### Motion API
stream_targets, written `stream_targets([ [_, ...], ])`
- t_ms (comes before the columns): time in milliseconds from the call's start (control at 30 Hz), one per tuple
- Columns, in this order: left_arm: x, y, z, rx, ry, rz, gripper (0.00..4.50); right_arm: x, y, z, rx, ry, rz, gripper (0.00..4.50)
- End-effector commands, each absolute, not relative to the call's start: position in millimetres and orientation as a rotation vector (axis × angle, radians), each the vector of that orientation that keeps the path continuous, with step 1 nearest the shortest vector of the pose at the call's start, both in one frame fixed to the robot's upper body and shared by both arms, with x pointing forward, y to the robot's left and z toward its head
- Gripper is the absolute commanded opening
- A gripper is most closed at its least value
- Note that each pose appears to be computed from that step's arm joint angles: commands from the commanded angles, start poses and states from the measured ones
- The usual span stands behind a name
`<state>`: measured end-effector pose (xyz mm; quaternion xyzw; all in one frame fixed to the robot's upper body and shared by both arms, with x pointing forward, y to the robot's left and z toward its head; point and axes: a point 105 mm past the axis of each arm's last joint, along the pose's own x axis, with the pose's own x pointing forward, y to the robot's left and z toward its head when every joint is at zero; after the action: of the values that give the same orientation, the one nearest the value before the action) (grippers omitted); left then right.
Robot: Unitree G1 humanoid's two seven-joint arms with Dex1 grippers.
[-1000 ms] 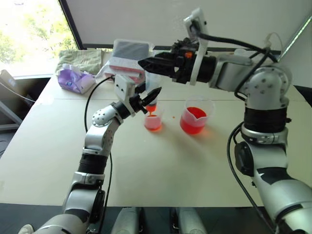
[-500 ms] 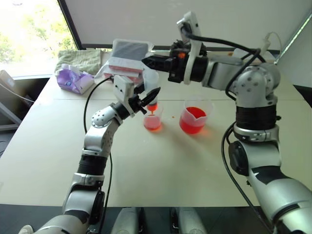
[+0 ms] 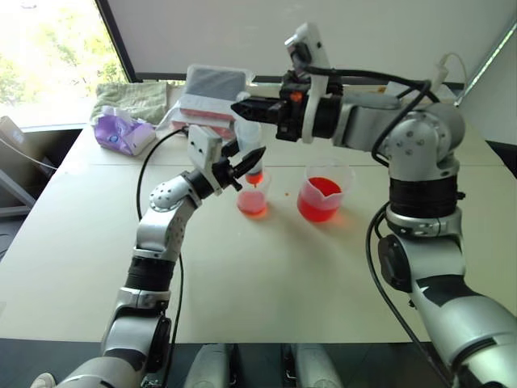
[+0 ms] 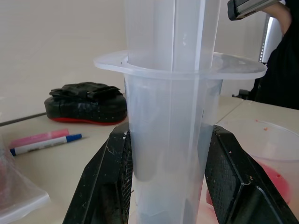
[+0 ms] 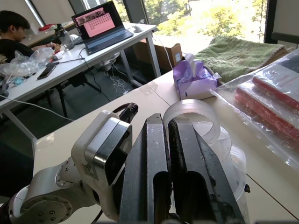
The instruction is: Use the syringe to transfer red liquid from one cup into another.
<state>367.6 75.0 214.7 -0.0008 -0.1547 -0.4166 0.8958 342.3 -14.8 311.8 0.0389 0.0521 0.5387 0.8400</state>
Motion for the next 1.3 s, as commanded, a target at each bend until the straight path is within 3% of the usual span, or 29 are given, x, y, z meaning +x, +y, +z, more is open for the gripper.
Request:
stream_targets([
  [33, 353.1, 73.2, 244.3, 0.002, -0.418, -0.907, 1.72, 328.0, -3.0, 314.8, 0.069, 0.105, 1.214, 0.01],
  [433, 343.3, 85.8, 250.6, 0.022, -0.388, -0.923, 1.72, 324.7, 2.5, 311.1, 0.086, 0.115, 1.232, 0.01],
  [1300, 347.1, 93.4, 260.9, 0.047, -0.391, -0.921, 1.72, 327.6, 5.4, 276.9, 0.105, 0.204, 1.206, 0.01],
])
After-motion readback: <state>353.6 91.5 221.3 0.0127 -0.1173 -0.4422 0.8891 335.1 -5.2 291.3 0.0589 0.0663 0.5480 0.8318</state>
